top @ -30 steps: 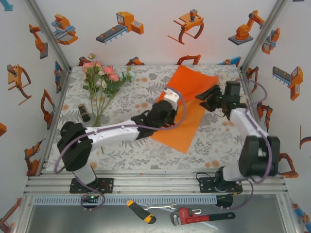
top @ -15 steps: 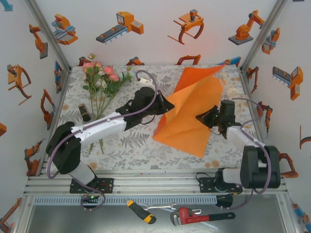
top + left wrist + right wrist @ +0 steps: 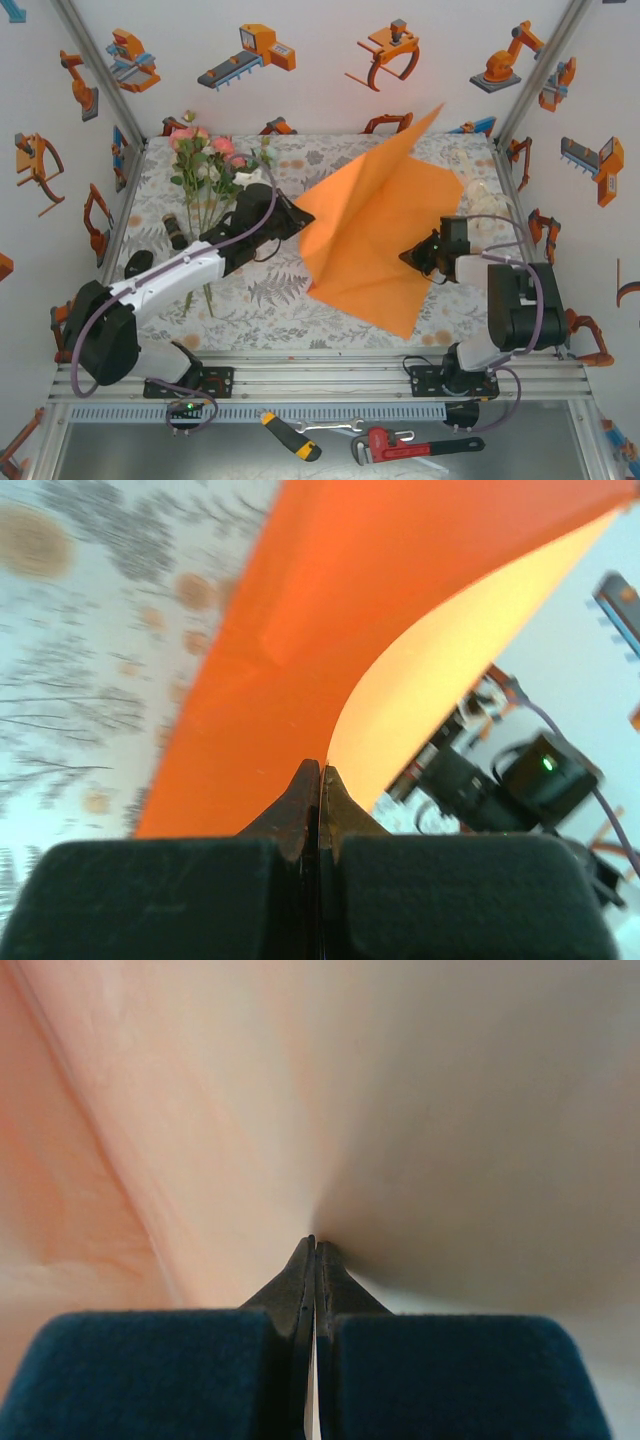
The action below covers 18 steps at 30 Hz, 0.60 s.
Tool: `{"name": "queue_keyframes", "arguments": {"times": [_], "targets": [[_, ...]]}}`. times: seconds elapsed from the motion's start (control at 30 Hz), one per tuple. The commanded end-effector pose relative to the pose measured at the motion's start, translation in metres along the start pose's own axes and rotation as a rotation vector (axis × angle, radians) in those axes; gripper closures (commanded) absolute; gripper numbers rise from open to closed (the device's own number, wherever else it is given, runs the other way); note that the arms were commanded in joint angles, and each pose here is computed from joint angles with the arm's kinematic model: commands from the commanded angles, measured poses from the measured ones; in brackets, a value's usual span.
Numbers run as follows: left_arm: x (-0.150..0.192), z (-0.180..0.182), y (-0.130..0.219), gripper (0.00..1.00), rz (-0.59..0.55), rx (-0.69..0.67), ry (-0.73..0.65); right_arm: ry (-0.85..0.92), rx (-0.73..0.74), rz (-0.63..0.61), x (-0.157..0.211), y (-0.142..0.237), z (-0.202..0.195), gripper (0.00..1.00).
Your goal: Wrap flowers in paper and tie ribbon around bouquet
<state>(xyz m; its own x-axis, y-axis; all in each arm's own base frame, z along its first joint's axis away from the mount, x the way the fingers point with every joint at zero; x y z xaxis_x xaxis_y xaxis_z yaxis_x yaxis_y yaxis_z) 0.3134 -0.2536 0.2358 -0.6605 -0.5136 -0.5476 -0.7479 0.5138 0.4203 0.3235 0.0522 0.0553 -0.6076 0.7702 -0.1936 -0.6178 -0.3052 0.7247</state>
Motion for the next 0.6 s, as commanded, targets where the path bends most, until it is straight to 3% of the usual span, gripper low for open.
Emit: {"name": "queue_keyframes", "arguments": {"times": [0.0, 0.13, 0.27, 0.43, 0.57], "targets": [[-0.008, 0.057, 0.002, 1.0, -0.07, -0.214, -0.053, 0.016, 0.088, -0.021, 0.006, 0.005, -0.022, 1.0], [-0.019, 0.108, -0.008, 1.0, -0.073, -0.326, -0.1, 0.035, 0.109, -0.022, 0.009, 0.013, -0.026, 1.0], [-0.033, 0.138, -0.017, 0.93, -0.069, -0.417, -0.117, 0.033, 0.081, 0.001, 0.014, 0.019, -0.022, 1.0], [-0.05, 0.145, -0.017, 0.73, -0.074, -0.46, -0.135, 0.079, 0.032, 0.003, 0.011, 0.036, -0.002, 1.0], [-0.068, 0.136, 0.004, 0.62, -0.132, -0.484, -0.18, 0.156, -0.004, -0.029, 0.002, 0.058, 0.022, 0.92]]}}
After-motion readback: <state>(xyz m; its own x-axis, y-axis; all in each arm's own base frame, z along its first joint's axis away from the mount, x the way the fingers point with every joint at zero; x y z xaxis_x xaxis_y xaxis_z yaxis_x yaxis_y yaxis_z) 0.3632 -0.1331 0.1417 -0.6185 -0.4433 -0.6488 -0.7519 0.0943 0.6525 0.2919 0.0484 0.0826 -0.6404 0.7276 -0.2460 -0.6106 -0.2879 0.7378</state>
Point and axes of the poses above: each hand's point on the last joint's axis, 136 mm out from that joint toward the fingers, its own y axis back along the fingers, its own z axis along the line the jaws close on, x = y × z, the point moved 4 cm from there along y, back along the fingers, and after that the axes turned 1 degree about -y, right-handed, at the moved point
